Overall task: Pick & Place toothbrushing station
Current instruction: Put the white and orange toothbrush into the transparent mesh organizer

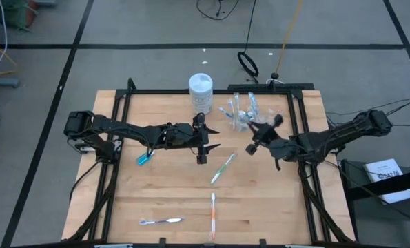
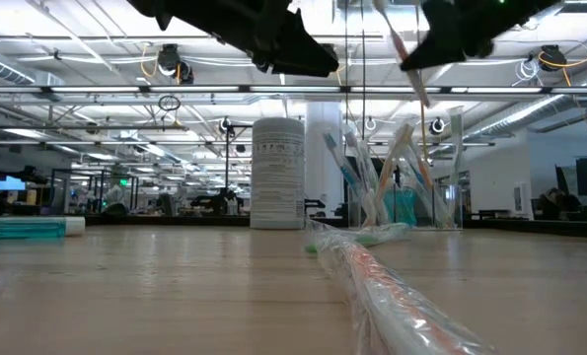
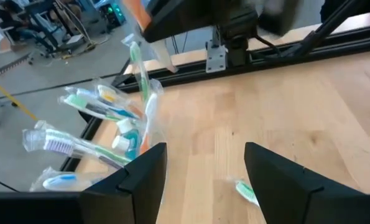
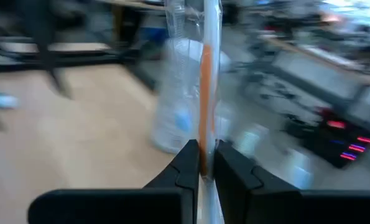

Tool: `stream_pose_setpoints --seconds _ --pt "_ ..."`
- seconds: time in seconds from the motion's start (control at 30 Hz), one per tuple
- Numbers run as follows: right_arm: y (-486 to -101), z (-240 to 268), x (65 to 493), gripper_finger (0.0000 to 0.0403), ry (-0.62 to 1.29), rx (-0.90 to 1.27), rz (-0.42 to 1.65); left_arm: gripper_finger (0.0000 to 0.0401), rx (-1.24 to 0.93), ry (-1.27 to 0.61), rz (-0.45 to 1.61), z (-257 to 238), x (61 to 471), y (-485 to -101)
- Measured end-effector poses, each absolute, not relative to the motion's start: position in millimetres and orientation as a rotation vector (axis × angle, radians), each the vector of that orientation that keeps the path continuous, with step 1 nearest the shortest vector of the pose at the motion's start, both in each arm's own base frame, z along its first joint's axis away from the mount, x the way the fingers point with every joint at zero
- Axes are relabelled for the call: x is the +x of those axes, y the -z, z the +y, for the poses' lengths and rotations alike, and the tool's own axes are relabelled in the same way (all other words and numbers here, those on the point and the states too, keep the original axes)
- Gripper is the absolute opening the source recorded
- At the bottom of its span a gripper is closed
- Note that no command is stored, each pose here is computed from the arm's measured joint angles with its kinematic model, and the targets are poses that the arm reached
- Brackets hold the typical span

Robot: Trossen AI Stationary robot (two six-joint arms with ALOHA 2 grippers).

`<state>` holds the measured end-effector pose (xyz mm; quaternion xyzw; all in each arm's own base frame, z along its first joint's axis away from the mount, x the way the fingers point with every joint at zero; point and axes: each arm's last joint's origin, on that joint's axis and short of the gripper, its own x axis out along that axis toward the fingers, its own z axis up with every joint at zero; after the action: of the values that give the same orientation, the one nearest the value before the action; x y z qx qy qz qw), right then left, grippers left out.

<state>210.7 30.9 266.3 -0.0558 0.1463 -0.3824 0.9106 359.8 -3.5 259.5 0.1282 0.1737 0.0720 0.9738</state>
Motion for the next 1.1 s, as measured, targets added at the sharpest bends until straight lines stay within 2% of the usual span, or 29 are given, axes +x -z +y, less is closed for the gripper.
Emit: stream_pose_setpoints --seconds 0.1,0.4,0.77,0.93,1.1 --pt "-246 23 197 0.0023 0.917 -0.111 0.289 0.0223 0.259 -0.146 0.347 -3 360 -260" --pt "-195 -14 175 0.0024 1.097 -0.083 0.248 0.0223 0.257 -0.148 0.325 -3 361 -262" --pt "-156 -39 144 0.0027 1.005 0.062 -0.024 0.0223 0.27 -0.149 0.31 -3 361 -264" --pt "-150 -46 146 0.0026 0.945 0.046 0.029 0.0223 0.268 -0.161 0.281 0 362 -267" --pt "-146 -52 147 0.0025 0.969 0.009 0.07 0.0223 0.255 -0.179 0.277 6 362 -267"
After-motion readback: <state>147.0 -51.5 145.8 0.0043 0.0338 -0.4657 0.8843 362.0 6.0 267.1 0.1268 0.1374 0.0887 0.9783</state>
